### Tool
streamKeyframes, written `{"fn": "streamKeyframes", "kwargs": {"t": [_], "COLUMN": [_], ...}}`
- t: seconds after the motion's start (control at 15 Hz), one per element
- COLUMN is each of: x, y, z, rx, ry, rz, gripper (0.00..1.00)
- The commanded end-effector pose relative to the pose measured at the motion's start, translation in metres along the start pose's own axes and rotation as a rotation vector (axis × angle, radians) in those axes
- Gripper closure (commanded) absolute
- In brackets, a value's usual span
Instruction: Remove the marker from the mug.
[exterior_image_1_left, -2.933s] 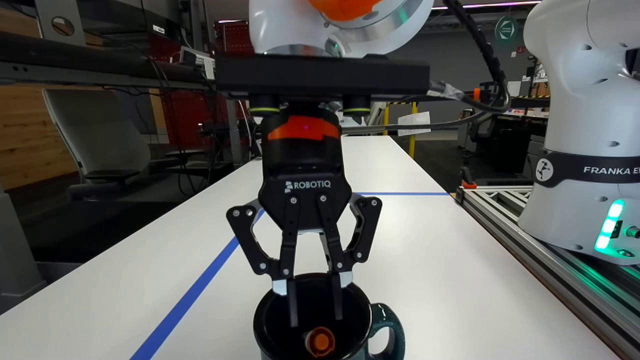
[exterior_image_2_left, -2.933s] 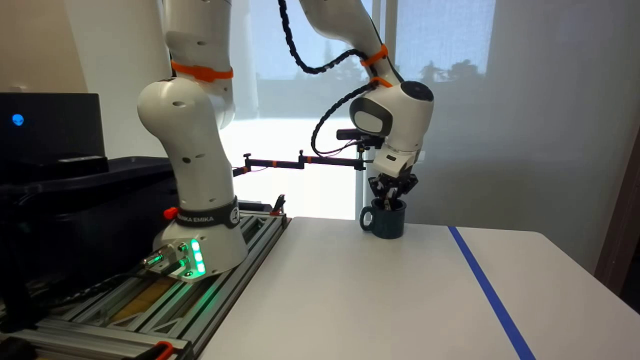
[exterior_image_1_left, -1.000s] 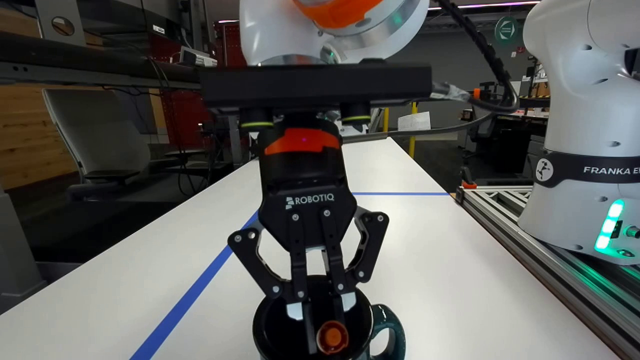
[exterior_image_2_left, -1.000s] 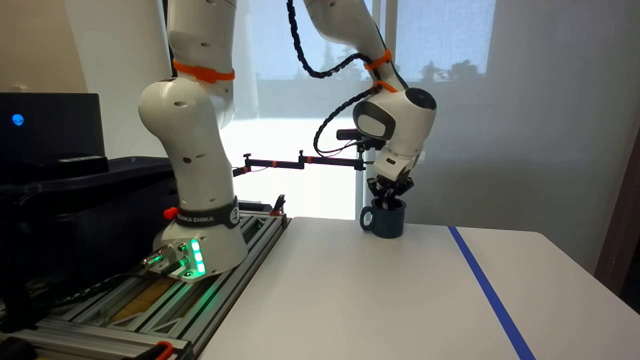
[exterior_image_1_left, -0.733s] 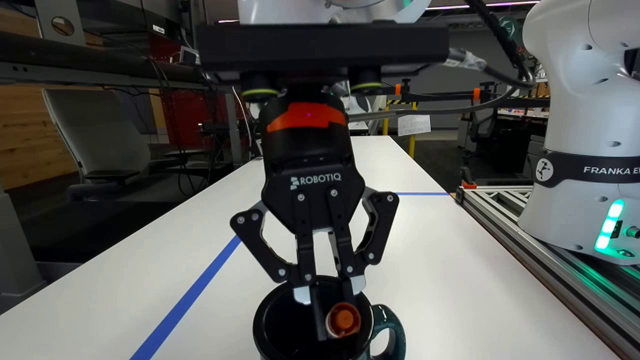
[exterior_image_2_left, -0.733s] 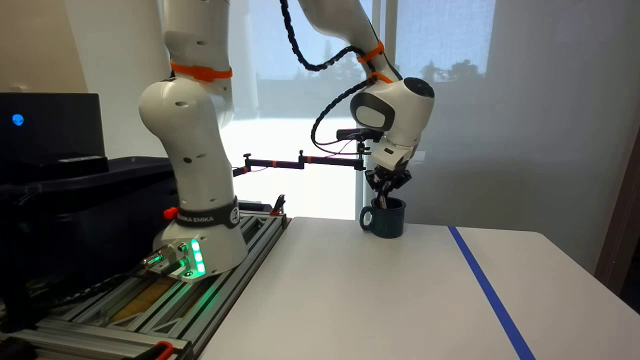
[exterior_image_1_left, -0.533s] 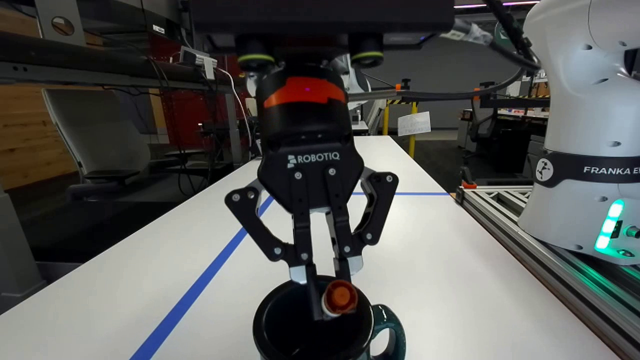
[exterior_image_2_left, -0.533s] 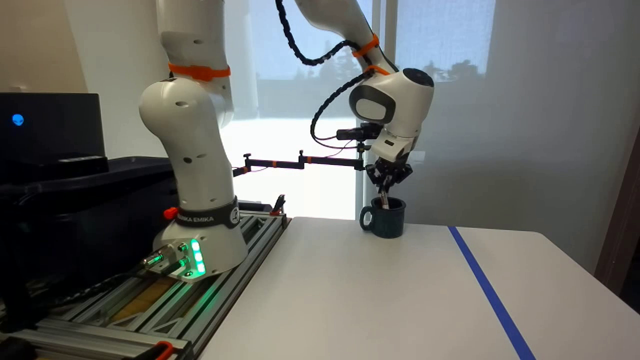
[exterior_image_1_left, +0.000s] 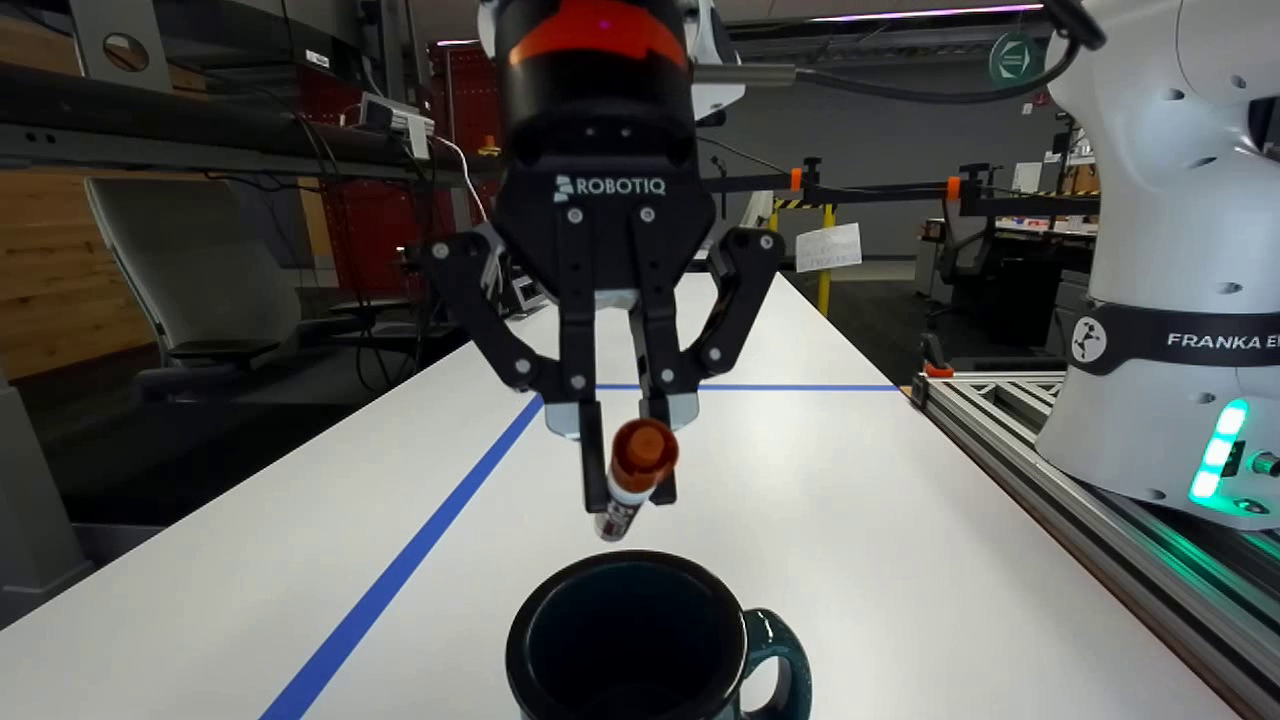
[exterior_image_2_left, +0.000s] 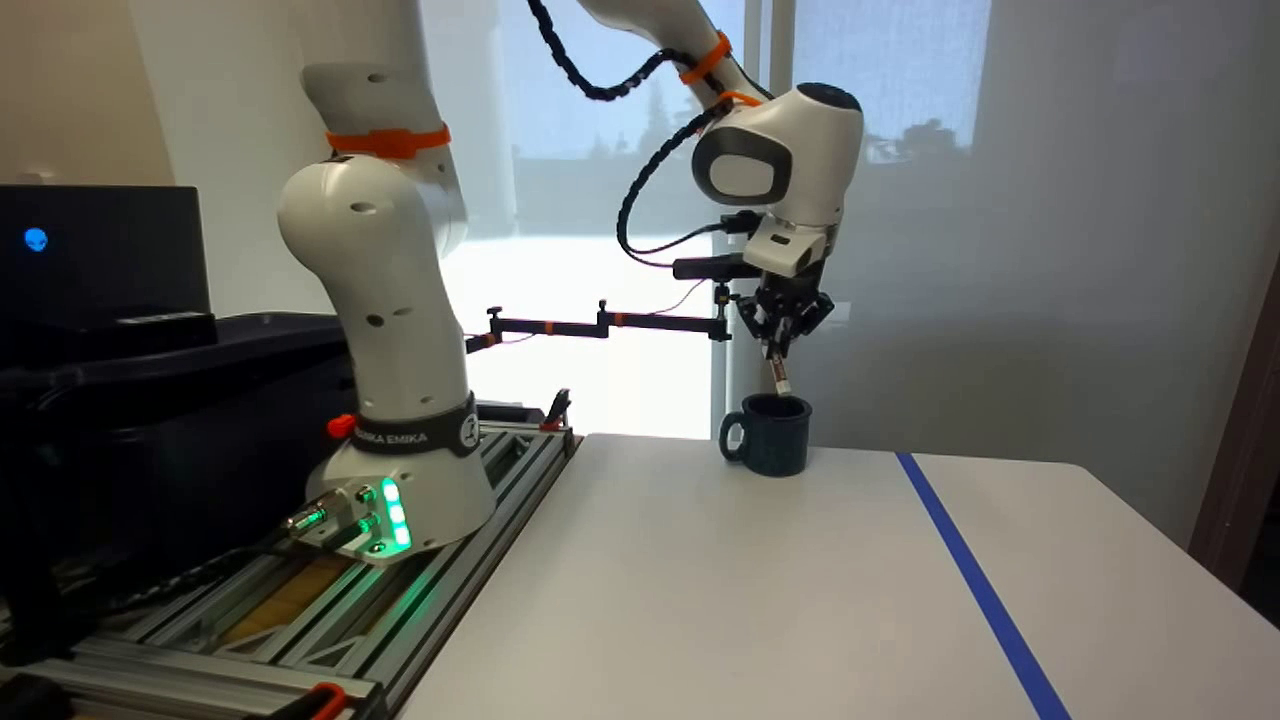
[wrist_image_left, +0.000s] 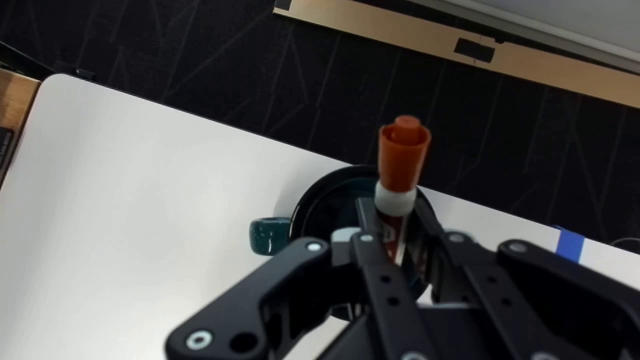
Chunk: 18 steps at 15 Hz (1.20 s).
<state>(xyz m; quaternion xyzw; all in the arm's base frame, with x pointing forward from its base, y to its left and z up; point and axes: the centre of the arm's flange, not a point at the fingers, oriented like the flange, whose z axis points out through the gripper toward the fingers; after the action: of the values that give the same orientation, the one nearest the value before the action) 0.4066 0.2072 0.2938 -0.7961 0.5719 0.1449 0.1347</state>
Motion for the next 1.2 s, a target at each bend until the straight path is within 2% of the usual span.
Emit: {"fn": "streamKeyframes", "kwargs": {"t": [0.0,0.53,0.8,1.13], "x": [0.006,0.091,0.122,0.138], "y": [0.01,0.016,0.023,0.024], "z": [-0.026,-0.024,-0.005,0.032], "rx": [0.044,0.116,0.085,0.016], "ry": [0.07,0.181,0.213,0.266], "rz": [0.035,0.195,0.239,0.202], "gripper": [0.95,0.95,0.95,0.95]}}
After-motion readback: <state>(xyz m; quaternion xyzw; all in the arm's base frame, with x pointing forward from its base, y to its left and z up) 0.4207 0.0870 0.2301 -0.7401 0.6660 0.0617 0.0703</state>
